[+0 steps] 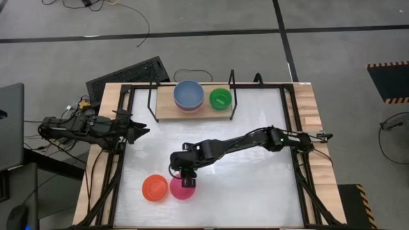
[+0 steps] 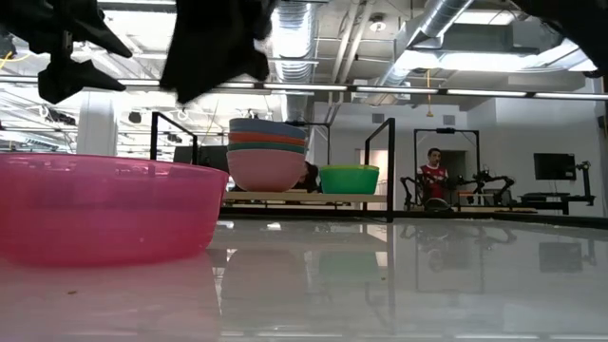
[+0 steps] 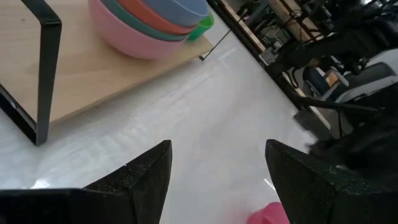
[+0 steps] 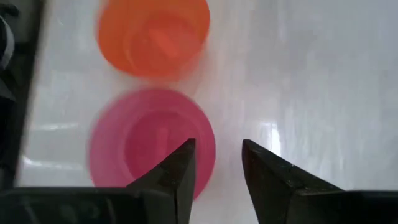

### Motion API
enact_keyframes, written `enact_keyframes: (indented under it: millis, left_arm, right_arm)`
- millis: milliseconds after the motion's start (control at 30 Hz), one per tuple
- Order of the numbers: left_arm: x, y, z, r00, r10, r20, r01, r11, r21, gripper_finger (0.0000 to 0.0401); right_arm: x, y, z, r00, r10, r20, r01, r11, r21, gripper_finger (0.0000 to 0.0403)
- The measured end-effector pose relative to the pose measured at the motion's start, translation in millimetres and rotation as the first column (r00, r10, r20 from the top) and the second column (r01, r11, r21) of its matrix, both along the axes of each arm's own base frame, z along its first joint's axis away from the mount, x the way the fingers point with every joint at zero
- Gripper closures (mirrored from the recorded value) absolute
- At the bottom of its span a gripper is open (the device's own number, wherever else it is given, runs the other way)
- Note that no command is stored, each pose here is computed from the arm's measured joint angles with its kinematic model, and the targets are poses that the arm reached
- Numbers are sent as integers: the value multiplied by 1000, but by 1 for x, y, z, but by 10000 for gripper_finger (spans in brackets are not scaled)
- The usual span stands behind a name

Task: Place and stack bowls onto a shelf
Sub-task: Stack the pink bowl on top of the green bowl on the shelf

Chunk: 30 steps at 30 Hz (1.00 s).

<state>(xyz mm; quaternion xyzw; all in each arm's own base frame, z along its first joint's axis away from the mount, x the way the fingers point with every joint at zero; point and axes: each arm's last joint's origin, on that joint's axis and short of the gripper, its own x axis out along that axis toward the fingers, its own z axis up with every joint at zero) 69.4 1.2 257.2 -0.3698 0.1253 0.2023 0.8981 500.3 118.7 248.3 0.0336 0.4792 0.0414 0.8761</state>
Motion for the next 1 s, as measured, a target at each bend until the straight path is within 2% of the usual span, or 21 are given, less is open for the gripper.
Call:
enact_keyframes:
  millis: [100, 333, 533, 667, 733, 800, 1000]
  left_arm:
    - [0, 0, 0, 1000, 3, 1, -3, 1000, 1, 156]
    - [0, 1, 0, 1000, 19, 1, -19, 1000, 10, 156]
    - [0, 1, 0, 1000, 20, 1, -20, 1000, 7, 156]
    - [0, 1, 0, 1000, 21, 1, -21, 1000, 7, 156]
    - [0, 1, 0, 1000, 21, 1, -21, 1000, 7, 156]
    - [0, 1, 0, 1000, 22, 2, -22, 1000, 6, 156]
    - [0, 1, 0, 999, 33, 4, -33, 999, 7, 156]
  right_arm:
    - [4, 3, -18, 999, 16, -38, -15, 1000, 16, 219]
    - [7, 8, -38, 996, 19, -83, -18, 1000, 7, 152]
    - [15, 12, -70, 994, -6, -112, 3, 1000, -19, 149]
    - [15, 11, -76, 990, -29, -141, 27, 999, -17, 154]
    - [16, 11, -75, 991, -35, -128, 32, 999, -25, 174]
    - [15, 11, -75, 990, -49, -129, 43, 998, -45, 210]
    - [11, 5, -67, 987, -62, -145, 53, 997, -63, 375]
